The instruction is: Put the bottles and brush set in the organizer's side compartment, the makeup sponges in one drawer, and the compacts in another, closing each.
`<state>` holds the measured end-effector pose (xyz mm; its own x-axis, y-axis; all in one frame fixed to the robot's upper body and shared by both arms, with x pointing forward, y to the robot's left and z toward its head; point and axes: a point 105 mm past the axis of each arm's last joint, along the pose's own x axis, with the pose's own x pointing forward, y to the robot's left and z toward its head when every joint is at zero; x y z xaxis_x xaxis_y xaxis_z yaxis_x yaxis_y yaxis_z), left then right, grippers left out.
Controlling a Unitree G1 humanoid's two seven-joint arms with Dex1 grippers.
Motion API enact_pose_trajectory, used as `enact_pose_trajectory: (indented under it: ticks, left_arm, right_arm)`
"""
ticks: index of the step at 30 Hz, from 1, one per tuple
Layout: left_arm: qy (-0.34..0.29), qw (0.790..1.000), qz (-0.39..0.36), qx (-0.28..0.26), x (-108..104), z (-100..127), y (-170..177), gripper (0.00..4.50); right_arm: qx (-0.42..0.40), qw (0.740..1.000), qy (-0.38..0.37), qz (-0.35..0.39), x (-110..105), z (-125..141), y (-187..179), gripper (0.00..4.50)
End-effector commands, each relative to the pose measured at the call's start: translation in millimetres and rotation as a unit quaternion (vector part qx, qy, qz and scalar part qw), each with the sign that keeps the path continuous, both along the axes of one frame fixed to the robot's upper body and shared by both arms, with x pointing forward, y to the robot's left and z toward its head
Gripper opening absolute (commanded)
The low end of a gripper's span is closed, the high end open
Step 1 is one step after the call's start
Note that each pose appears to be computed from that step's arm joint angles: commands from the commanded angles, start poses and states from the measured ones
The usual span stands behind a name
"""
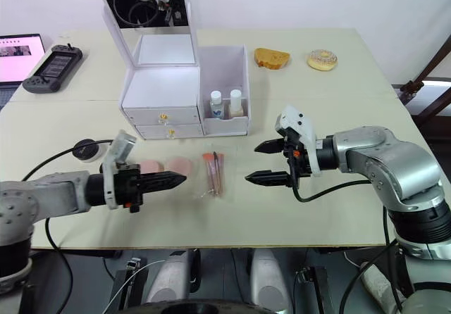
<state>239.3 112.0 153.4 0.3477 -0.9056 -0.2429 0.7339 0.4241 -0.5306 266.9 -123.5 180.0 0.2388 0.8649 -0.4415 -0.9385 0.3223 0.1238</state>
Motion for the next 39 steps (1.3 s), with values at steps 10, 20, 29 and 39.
enact_pose_trajectory:
  ticks: [10,20,29,39]
  left_arm:
    - [-0.027,0.996,0.052,0.067,27,-27,-23,0.05]
    - [-0.021,0.988,0.081,0.128,38,-46,-19,0.05]
    - [0.021,0.976,0.115,0.184,42,-73,-21,0.05]
    - [0.053,0.961,0.098,0.254,31,-88,-14,0.05]
  right_arm:
    - [0.004,0.968,0.23,-0.103,5,-27,4,4.5]
    - [0.055,0.936,0.304,-0.169,27,-41,16,4.5]
    - [0.052,0.915,0.345,-0.201,33,-57,29,4.5]
    - [0.066,0.887,0.403,-0.217,38,-78,51,4.5]
